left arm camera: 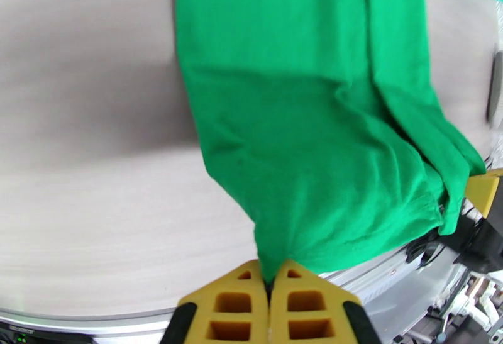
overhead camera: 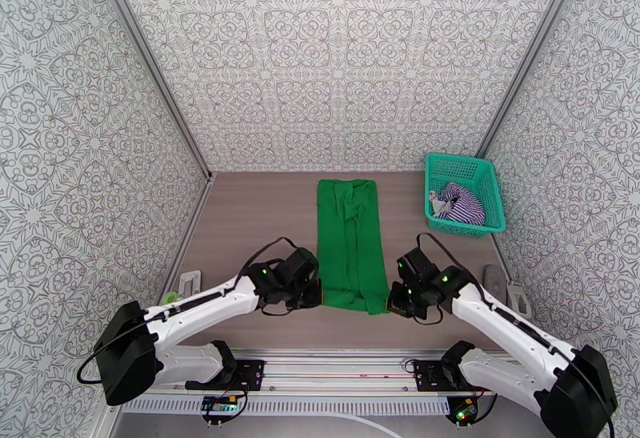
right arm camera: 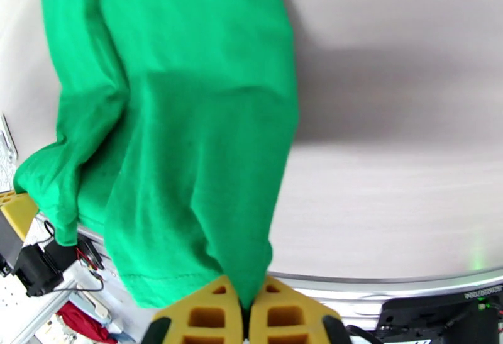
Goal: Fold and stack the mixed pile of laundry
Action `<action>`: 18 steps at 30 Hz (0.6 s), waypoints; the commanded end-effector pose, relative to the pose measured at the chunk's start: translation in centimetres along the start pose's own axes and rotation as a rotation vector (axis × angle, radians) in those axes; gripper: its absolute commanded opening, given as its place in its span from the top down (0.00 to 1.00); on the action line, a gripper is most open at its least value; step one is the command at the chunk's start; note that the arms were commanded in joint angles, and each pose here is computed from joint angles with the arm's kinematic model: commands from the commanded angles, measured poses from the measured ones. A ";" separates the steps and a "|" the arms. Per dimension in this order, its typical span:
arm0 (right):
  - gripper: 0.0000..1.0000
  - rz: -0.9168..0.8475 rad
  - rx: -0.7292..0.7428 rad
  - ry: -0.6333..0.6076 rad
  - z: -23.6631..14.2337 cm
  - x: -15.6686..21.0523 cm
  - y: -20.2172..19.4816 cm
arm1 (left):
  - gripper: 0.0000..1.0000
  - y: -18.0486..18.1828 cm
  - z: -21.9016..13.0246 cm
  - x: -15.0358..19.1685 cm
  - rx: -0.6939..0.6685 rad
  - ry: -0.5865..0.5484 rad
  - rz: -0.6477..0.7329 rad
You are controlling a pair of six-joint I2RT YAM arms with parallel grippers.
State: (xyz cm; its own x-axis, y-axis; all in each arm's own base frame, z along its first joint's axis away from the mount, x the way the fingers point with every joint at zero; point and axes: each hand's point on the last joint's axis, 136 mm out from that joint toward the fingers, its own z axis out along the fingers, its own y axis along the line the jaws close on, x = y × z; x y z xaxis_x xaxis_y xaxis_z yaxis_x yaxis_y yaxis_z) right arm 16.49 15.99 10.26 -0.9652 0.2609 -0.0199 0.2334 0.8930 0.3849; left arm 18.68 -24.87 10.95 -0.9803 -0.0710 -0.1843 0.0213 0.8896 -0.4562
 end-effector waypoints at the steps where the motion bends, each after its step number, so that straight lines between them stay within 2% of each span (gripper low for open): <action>1: 1.00 -0.047 0.122 -0.060 -1.7 -1.8 -0.4 | 1.00 0.2 -1.7 -2.0 -0.050 -0.038 0.049; 10: 1.00 -0.143 0.159 -0.205 -4.3 -9.5 3.6 | 1.00 -1.0 -2.4 -9.1 -0.026 -0.131 0.086; 18: 1.00 -0.173 0.110 -0.230 -3.0 -15.4 6.9 | 1.00 -2.2 -1.3 -14.7 0.015 -0.173 0.107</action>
State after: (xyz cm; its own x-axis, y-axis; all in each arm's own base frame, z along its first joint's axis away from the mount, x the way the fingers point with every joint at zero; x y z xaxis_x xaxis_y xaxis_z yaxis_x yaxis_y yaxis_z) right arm 29.98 16.67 15.44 -0.9503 0.1981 -0.2404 0.1332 0.9561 0.2611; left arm 30.60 -24.61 14.94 -0.9400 -0.0794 -0.3318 0.0754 0.9001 -0.4290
